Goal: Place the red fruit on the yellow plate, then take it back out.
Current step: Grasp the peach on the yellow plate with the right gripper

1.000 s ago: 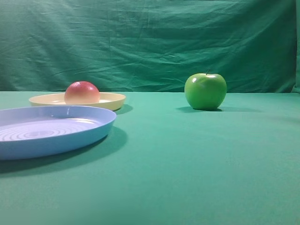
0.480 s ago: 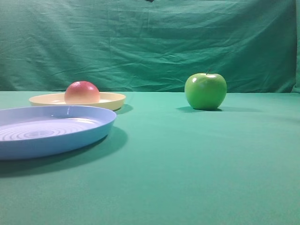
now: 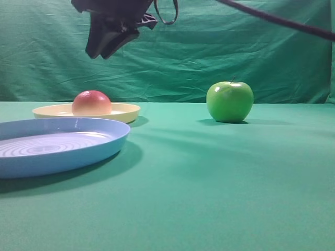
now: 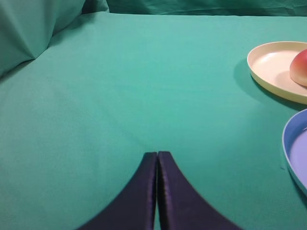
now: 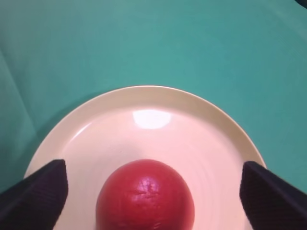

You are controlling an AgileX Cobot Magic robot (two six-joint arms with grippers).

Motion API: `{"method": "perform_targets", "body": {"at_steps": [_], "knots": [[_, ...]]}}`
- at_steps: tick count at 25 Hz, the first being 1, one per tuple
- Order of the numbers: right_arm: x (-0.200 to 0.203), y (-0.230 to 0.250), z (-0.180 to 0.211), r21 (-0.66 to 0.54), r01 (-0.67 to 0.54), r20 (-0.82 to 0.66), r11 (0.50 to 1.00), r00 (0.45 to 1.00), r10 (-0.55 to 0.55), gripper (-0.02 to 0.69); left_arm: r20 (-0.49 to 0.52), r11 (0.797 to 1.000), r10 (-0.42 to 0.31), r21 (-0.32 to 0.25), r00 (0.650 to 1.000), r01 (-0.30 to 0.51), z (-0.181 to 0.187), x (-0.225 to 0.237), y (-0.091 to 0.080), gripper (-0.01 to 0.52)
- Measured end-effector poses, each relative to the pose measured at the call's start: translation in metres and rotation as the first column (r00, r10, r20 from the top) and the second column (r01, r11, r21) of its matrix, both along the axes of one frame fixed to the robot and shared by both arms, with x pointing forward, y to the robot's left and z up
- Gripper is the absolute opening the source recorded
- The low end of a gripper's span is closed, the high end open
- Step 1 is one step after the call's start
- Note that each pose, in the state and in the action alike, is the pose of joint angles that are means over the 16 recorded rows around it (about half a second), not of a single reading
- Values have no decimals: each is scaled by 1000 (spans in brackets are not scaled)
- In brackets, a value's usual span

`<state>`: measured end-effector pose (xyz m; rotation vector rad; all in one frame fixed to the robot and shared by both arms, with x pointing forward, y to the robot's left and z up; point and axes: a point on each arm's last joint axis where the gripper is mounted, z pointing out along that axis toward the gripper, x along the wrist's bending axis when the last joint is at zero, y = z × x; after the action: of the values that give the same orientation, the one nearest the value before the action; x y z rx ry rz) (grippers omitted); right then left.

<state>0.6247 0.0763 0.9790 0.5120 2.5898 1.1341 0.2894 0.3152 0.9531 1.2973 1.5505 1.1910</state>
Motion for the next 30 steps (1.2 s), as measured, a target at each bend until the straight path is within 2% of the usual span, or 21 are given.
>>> {"method": "perform_targets", "body": {"at_steps": [3, 7, 10, 17, 24, 30], "knots": [[3, 3, -13, 1, 11, 5, 1000, 1000, -11, 623, 0, 1000, 0, 0, 1000, 0, 0, 0, 0, 0], [5, 6, -27, -6, 19, 2, 1000, 1000, -19, 599, 0, 1000, 0, 0, 1000, 0, 0, 0, 0, 0], [6, 6, -35, -14, 20, -5, 1000, 1000, -20, 534, 0, 1000, 0, 0, 1000, 0, 0, 0, 0, 0], [7, 1, -35, -36, 11, -41, 999, 999, -12, 332, 0, 1000, 0, 0, 1000, 0, 0, 0, 0, 0], [10, -27, 17, -31, 29, -78, 999, 996, -31, 194, 0, 1000, 0, 0, 1000, 0, 0, 0, 0, 0], [6, -76, 91, -40, 108, -103, 993, 988, -111, 175, 0, 1000, 0, 0, 1000, 0, 0, 0, 0, 0]]}}
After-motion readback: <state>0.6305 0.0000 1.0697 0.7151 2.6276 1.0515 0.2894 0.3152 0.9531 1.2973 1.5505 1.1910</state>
